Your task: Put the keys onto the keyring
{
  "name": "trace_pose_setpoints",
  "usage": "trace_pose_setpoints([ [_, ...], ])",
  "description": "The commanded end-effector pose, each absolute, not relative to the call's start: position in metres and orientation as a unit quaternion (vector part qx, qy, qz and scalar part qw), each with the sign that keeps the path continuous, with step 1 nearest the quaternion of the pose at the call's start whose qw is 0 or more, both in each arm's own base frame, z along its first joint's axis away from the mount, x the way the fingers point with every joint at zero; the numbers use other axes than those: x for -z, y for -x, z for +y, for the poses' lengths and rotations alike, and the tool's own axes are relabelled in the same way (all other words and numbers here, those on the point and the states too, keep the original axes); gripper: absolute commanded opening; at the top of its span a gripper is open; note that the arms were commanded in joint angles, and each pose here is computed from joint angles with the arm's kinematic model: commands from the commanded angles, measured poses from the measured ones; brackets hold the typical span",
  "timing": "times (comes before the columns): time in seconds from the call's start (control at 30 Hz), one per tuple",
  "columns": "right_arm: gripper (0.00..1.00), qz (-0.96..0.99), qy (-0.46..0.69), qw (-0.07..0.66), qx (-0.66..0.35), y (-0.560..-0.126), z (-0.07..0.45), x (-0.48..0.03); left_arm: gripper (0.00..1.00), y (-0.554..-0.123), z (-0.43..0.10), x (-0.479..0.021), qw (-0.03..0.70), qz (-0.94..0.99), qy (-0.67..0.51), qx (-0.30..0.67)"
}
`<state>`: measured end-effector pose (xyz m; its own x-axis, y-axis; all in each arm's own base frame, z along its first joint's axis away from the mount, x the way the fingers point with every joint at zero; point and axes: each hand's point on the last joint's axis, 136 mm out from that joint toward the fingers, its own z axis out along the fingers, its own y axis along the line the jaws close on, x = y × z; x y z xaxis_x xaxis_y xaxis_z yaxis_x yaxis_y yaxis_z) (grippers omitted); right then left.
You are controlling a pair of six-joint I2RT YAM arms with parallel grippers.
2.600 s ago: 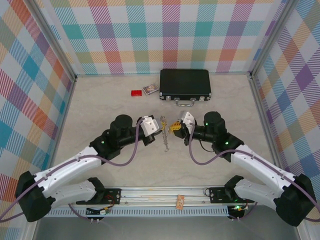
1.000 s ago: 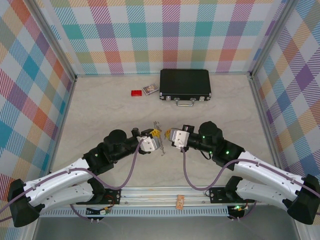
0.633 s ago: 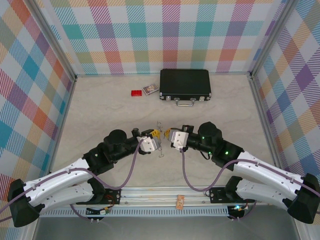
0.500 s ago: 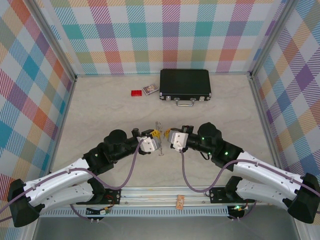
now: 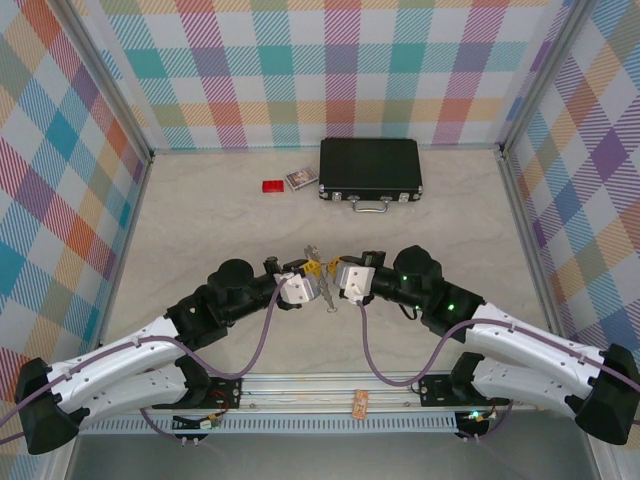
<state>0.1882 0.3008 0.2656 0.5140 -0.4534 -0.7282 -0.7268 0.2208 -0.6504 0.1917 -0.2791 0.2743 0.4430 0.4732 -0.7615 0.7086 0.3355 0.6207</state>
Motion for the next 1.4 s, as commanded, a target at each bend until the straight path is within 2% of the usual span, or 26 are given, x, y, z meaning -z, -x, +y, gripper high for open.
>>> trace_pose_setpoints([
  [0.0,0.00,0.468,0.616,0.623,-0.116,-0.186,0.306,-0.269,0.00,-0.185,-0.283,-0.292,0.644,0.506,-0.563,0.112],
  [1.37,0.00,0.472,0.606,0.629,-0.118,-0.183,0.305,-0.272,0.00,-0.185,-0.282,-0.299,0.648,0.512,-0.550,0.124],
])
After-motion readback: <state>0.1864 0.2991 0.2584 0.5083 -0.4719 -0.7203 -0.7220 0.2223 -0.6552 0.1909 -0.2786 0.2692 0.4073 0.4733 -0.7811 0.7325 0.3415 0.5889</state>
